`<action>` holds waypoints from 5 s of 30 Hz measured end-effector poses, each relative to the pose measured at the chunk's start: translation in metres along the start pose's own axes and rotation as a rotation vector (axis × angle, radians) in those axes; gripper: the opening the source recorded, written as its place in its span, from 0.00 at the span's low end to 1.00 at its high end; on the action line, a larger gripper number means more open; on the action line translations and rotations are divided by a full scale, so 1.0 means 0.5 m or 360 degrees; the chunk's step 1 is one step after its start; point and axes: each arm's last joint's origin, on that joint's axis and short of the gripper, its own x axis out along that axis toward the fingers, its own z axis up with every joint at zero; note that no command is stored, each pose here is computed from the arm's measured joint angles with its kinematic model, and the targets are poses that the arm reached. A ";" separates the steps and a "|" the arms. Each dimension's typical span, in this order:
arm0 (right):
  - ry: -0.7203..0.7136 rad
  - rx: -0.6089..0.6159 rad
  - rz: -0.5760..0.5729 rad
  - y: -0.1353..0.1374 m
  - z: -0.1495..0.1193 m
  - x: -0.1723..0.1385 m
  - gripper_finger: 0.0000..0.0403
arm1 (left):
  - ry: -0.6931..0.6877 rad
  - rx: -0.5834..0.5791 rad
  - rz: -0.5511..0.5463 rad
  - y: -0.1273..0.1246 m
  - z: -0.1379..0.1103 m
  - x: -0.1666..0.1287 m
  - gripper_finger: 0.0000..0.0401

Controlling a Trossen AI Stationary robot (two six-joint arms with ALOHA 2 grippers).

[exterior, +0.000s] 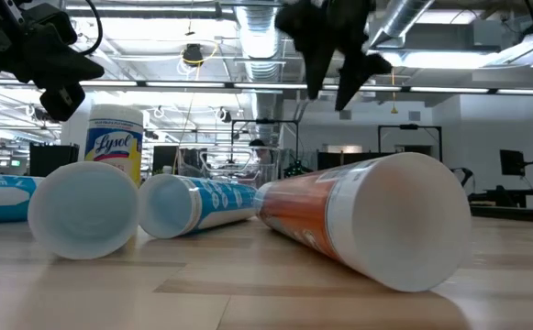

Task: Pick & place silicon tubes, Sealant and Lysol wipes
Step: Put the orange sealant into the orange bin

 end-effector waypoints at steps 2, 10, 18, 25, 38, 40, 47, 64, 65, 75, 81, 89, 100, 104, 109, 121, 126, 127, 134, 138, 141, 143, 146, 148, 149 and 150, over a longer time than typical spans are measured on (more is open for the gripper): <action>0.0065 -0.0032 0.0037 0.034 -0.045 -0.003 0.60 | 0.0000 0.0001 0.0000 0.000 0.000 0.000 0.00; 0.0139 -0.0024 0.0133 0.116 -0.172 -0.015 0.60 | 0.0000 0.0002 0.0001 0.000 0.000 0.000 0.00; 0.0010 -0.0026 0.0270 0.149 -0.195 -0.021 0.70 | 0.0000 0.0003 0.0000 0.000 0.000 0.000 0.00; -0.0053 -0.0030 0.0303 0.165 -0.189 0.003 0.93 | 0.0000 0.0002 0.0000 0.000 0.000 0.000 0.00; 0.0320 0.0008 0.0187 0.201 -0.178 0.198 0.89 | 0.0016 0.0003 0.0008 0.001 -0.002 0.000 0.00; 0.0374 0.0019 0.0159 0.198 -0.177 0.220 0.89 | 0.0014 0.0003 0.0007 0.001 -0.002 0.000 0.00; 0.0443 0.0060 0.0098 0.197 -0.175 0.274 0.90 | 0.0026 0.0003 0.0013 0.002 -0.003 0.000 0.00; 0.0408 0.0089 0.0110 0.217 -0.193 0.310 0.84 | 0.0075 0.0006 0.0040 0.004 -0.008 0.002 0.00; 0.0412 0.0119 0.0062 0.212 -0.194 0.311 0.82 | 0.0076 0.0006 0.0040 0.004 -0.008 0.002 0.00; 0.0408 0.0121 -0.0037 0.200 -0.201 0.301 0.49 | 0.0080 0.0004 0.0020 0.003 -0.008 0.003 0.00; 0.0250 0.0129 0.0017 0.194 -0.190 0.224 0.48 | 0.0083 0.0004 0.0014 0.003 -0.008 0.003 0.00; -0.0070 0.0293 -0.0007 0.134 -0.153 0.061 0.49 | 0.0082 0.0004 0.0014 0.003 -0.008 0.003 0.00; -0.0526 0.0427 -0.0336 -0.059 0.027 -0.045 0.48 | 0.0070 0.0003 0.0009 0.002 -0.007 0.003 0.00; -0.0544 0.0426 -0.0410 -0.116 0.101 -0.020 0.48 | 0.0065 0.0003 0.0006 0.002 -0.006 0.003 0.00; -0.0542 0.0440 -0.0408 -0.150 0.166 0.034 0.48 | 0.0045 0.0001 -0.0005 0.001 -0.004 0.003 0.00; -0.0374 0.0439 -0.0622 -0.182 0.200 0.142 0.50 | 0.0048 -0.0011 -0.0007 0.001 -0.004 0.003 0.00; -0.0340 0.0435 -0.0646 -0.182 0.201 0.164 0.51 | 0.0049 -0.0011 -0.0006 0.001 -0.004 0.003 0.00; -0.0331 0.0434 -0.0647 -0.182 0.201 0.165 0.52 | 0.0049 -0.0011 -0.0007 0.001 -0.004 0.003 0.00; -0.0332 0.0425 -0.0645 -0.178 0.197 0.161 0.60 | 0.0050 -0.0011 -0.0007 0.001 -0.004 0.003 0.00; -0.0304 0.0425 -0.0612 -0.177 0.197 0.162 0.61 | 0.0050 -0.0011 -0.0006 0.001 -0.004 0.003 0.00; -0.0305 0.0419 -0.0613 -0.177 0.197 0.161 0.61 | 0.0051 -0.0011 -0.0007 0.001 -0.004 0.003 0.00; -0.0303 0.0418 -0.0615 -0.177 0.197 0.161 0.61 | 0.0050 -0.0011 -0.0006 0.001 -0.004 0.003 0.00; -0.0290 0.0415 -0.0619 -0.178 0.195 0.161 0.61 | 0.0051 -0.0011 -0.0006 0.001 -0.004 0.003 0.00; -0.0267 0.0413 -0.0612 -0.178 0.194 0.161 0.61 | 0.0050 -0.0011 -0.0007 0.001 -0.004 0.003 0.00; -0.0256 0.0413 -0.0602 -0.178 0.193 0.161 0.61 | 0.0050 -0.0011 -0.0007 0.001 -0.004 0.003 0.00; -0.0245 0.0414 -0.0594 -0.177 0.192 0.162 0.61 | 0.0050 -0.0011 -0.0007 0.001 -0.004 0.003 0.00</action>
